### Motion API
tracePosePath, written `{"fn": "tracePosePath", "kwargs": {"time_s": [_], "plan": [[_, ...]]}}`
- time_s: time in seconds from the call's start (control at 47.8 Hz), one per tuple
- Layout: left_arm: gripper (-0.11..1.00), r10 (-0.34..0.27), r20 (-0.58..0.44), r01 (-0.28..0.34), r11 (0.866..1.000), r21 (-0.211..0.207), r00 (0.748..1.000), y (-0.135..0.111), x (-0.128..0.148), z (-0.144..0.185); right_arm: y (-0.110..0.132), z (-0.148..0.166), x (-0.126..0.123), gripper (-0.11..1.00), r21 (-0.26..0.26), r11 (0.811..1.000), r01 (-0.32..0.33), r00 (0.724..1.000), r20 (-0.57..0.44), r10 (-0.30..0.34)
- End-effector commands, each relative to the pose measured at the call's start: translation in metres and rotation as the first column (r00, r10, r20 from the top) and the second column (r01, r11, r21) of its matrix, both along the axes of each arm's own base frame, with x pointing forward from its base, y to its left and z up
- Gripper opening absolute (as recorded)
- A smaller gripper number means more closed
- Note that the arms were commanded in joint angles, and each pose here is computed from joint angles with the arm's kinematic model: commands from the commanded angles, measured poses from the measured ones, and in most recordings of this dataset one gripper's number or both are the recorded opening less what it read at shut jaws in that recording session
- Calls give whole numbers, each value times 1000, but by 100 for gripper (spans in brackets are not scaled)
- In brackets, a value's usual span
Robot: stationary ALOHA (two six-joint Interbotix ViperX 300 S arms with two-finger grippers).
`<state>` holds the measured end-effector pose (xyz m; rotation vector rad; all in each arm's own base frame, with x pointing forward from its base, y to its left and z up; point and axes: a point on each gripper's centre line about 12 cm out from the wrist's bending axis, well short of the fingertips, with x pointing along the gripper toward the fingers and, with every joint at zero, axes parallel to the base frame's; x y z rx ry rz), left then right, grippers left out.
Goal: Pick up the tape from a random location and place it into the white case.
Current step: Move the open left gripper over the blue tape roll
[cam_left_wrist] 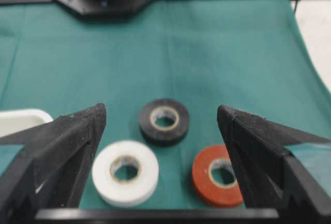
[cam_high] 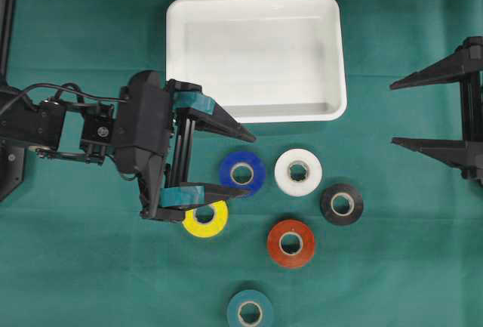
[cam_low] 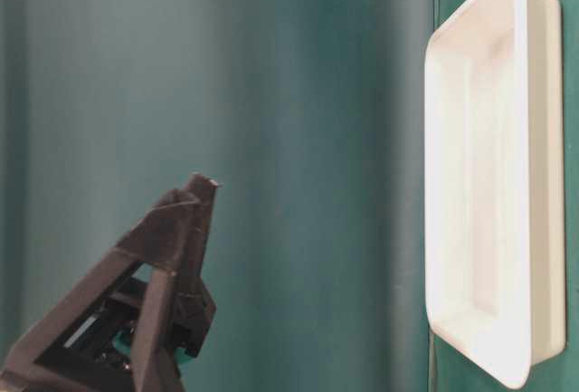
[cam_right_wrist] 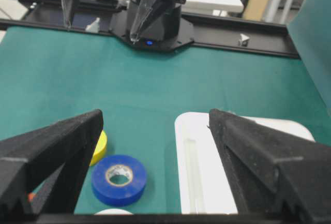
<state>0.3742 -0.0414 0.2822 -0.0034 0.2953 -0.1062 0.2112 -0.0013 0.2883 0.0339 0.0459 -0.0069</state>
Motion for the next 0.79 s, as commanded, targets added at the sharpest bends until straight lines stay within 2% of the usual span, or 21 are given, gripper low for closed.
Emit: {"fn": "tracePosePath", "kwargs": {"time_s": [0.0,0.105,0.188,0.418,0.669,0.774], "plan": [[94,3,-8,-3,1000,-4,1000,0,5,12,-1,11,3,92,-2,1000,3,1000,26,-3],[94,6,-106,-6,1000,0,994,0,10,10,-1,10,3,92,-2,1000,3,1000,25,-3],[94,22,-215,-23,1000,-5,976,3,15,8,-1,11,3,92,-2,1000,3,1000,26,-3],[94,49,-466,-48,999,13,883,8,24,1,-1,8,4,92,-2,1000,3,1000,15,-3],[94,52,-588,-39,999,34,807,4,38,3,-1,4,7,92,-1,1000,3,1000,-5,-3],[94,54,-604,-38,999,39,795,4,43,6,-1,3,7,92,-1,1000,3,1000,-8,-3]]}}
